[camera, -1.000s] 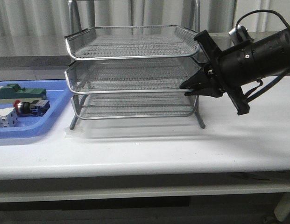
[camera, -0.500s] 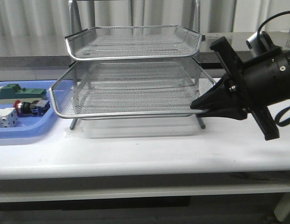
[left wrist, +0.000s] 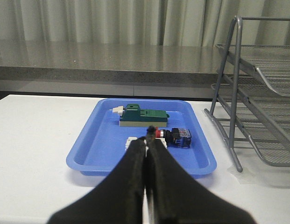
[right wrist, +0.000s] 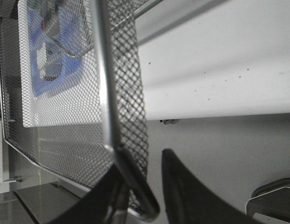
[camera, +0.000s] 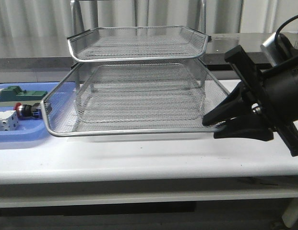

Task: Place button on rack with both arms
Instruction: 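Grip the middle mesh tray and pull it out toward the robot, then release the pulled-out tray and withdraw the right gripper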

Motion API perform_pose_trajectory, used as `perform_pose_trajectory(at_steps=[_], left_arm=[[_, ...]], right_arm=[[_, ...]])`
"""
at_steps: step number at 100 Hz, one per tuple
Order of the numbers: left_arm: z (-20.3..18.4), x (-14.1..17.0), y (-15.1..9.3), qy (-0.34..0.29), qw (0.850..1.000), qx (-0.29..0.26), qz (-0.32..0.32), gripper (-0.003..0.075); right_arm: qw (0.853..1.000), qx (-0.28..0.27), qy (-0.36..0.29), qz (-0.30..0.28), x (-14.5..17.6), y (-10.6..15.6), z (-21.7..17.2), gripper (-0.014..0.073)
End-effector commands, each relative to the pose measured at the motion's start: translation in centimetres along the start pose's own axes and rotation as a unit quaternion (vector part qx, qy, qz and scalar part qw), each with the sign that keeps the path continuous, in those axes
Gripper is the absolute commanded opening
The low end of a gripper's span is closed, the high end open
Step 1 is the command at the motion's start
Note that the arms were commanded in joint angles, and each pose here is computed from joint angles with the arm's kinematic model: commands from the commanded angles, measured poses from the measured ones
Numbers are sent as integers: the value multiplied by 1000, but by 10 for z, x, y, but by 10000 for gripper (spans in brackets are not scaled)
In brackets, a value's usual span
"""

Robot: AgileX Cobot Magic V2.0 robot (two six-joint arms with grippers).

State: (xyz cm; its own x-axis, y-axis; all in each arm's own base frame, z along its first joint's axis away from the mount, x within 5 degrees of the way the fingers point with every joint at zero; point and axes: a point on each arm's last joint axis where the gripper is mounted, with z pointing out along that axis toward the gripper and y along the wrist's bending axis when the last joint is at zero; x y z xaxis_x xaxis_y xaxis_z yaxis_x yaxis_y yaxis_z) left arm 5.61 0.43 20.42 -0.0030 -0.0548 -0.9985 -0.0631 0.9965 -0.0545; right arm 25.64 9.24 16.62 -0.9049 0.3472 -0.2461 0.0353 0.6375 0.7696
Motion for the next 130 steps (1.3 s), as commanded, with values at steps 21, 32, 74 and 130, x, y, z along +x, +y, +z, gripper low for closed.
perform_pose_trajectory(at_steps=[21,32,74,130], left_arm=[[-1,7,-1,-27,1000,13,-7,-20],[-1,7,-1,-27,1000,13,-7,-20],[-1,7,-1,-27,1000,13,-7,-20],[-1,7,-1,-27,1000,13,-7,-20]], right_arm=[[995,-38,-28,-85,-2,23,-19,585],[992,-43,-32,-111,-1,31,-27,582],[969,57,-24,-239,14,52,-79,582],[912,247,-95,-313,32,96,-192,582]])
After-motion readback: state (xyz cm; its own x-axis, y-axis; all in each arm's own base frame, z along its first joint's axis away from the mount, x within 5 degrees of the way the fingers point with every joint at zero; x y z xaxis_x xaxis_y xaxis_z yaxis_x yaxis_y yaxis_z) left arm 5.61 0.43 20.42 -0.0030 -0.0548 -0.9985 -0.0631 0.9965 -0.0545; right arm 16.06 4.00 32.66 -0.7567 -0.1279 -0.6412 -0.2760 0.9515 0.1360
